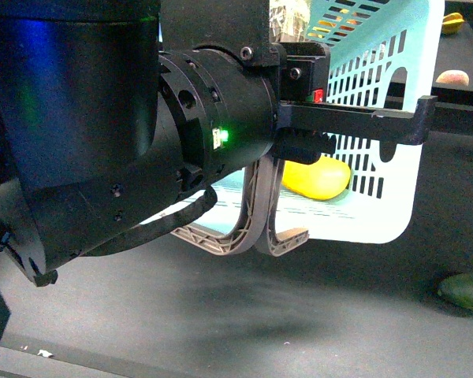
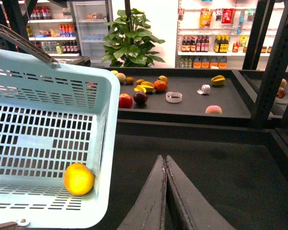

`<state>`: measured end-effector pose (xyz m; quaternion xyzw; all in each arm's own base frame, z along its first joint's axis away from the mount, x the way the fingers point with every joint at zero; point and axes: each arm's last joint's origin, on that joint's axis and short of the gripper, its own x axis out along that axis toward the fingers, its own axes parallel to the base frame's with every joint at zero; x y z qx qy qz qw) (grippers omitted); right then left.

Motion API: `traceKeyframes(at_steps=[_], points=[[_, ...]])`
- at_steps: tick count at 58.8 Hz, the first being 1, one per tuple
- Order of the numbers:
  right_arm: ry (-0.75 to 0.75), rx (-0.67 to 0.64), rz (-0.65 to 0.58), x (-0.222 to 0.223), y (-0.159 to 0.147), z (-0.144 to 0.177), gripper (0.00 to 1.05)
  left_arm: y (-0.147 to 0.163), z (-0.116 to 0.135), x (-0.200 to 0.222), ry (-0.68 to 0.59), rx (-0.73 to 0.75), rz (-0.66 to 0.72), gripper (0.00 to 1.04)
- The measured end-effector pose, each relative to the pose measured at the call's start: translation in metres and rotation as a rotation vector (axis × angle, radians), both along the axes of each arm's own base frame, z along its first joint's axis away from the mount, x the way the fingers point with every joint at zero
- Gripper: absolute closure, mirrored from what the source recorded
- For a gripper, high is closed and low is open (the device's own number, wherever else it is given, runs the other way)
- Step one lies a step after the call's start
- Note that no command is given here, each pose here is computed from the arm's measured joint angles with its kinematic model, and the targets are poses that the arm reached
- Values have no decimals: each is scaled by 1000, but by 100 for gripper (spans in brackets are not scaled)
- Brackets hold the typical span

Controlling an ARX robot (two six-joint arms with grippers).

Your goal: Pick mango with right arm and hold basket with left

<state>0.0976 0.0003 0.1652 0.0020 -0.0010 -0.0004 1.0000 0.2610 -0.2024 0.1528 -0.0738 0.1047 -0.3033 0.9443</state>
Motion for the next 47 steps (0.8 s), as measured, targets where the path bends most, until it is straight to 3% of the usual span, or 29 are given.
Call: traceKeyframes(at_steps=[7, 15, 23, 35, 44, 47], points=[[0, -1, 0, 0, 0, 0, 100, 0, 0, 0, 0, 0, 0, 100], [0, -1, 0, 0, 0, 0, 78, 0, 0, 0, 0, 0, 0, 100], [0, -1, 0, 0, 0, 0, 46, 0, 0, 0, 0, 0, 0, 100], [0, 0, 0, 0, 0, 0, 7, 0, 0, 0, 0, 0, 0, 100], [0, -1, 0, 0, 0, 0, 8, 0, 0, 0, -2, 3, 5, 100], [0, -1, 0, 0, 0, 0, 8, 1, 0, 1, -26, 46, 81, 100]])
